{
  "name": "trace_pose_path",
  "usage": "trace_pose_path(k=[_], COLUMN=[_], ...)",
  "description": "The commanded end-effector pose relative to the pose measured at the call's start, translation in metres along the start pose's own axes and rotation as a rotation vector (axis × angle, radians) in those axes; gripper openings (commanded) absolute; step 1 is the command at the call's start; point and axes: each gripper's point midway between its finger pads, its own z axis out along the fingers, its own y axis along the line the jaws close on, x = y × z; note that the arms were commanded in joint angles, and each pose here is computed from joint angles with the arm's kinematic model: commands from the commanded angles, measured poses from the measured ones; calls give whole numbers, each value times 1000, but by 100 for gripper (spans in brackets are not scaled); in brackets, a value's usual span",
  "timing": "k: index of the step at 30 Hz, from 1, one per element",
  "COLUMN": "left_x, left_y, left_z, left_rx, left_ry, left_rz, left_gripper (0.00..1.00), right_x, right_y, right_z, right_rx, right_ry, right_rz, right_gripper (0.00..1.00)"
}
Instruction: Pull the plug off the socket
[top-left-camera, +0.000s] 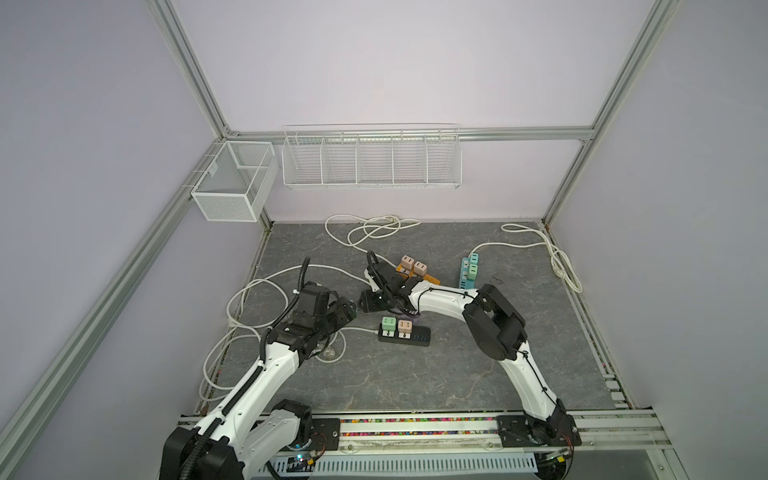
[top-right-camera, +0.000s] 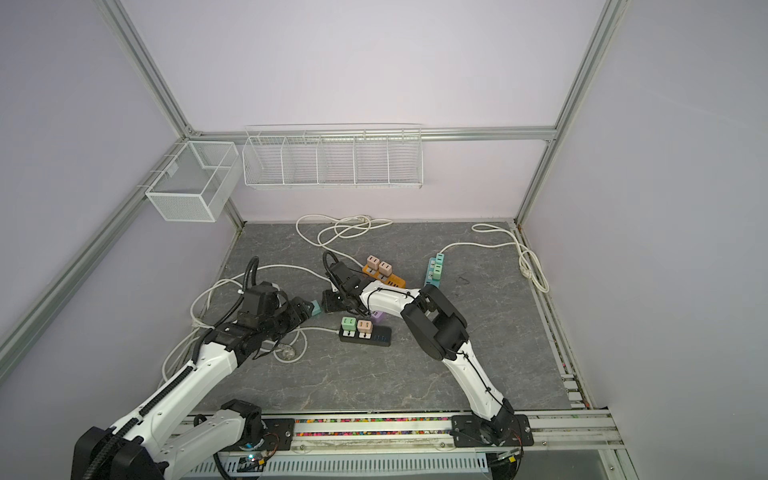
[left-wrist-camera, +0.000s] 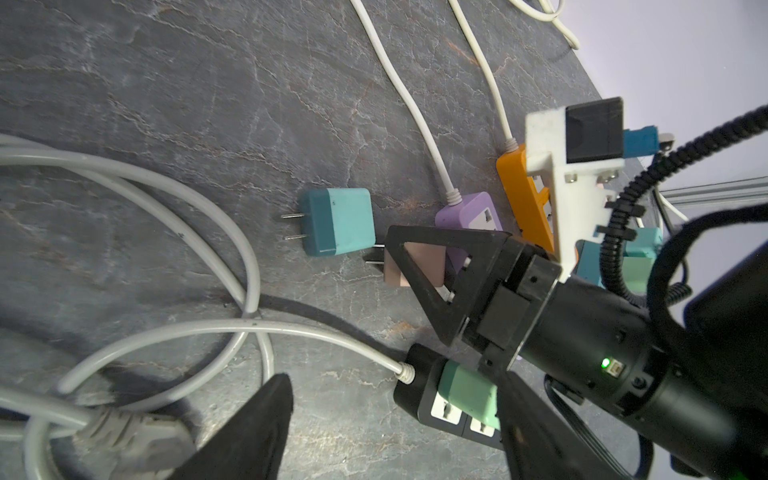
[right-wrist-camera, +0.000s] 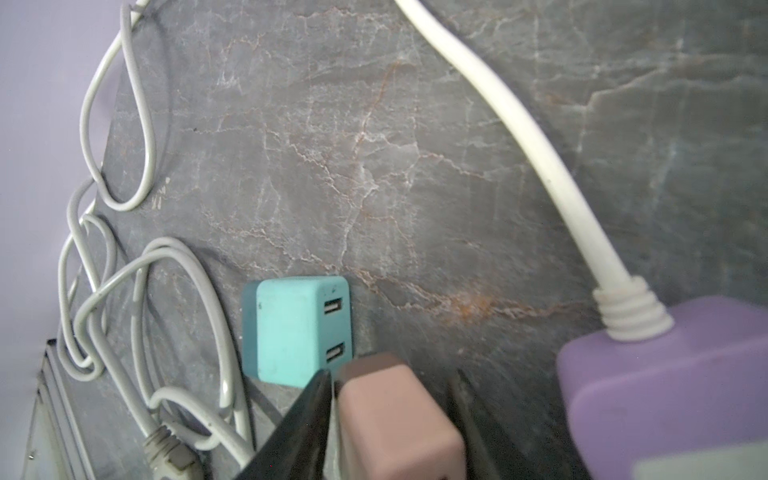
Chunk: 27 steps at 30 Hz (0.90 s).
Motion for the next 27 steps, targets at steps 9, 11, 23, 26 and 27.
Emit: trace_pose_path(k=[9, 11, 23, 26, 27], left_x=[0, -1, 5, 9, 11], left_y=[2, -1, -8, -9, -8], left_z=[-1, -2, -7, -8, -9], left_rx=[-4, 6, 60, 82, 87], left_ry=[-6, -8, 19, 27, 32], left_rz=[-22, -24, -54, -58, -57], left_gripper=[79, 80, 84, 83, 83], right_x=[-28, -35, -62, -60, -58], right_y=[13, 14, 4, -6, -10], right_z=[-62, -78, -192, -206, -210], right_rx=[66, 77, 203, 245, 262], right_ry=[-115, -136, -346, -357, -358], right_rz=[-94, -111, -278, -309, -315], right_gripper=[70, 74, 98, 89, 88])
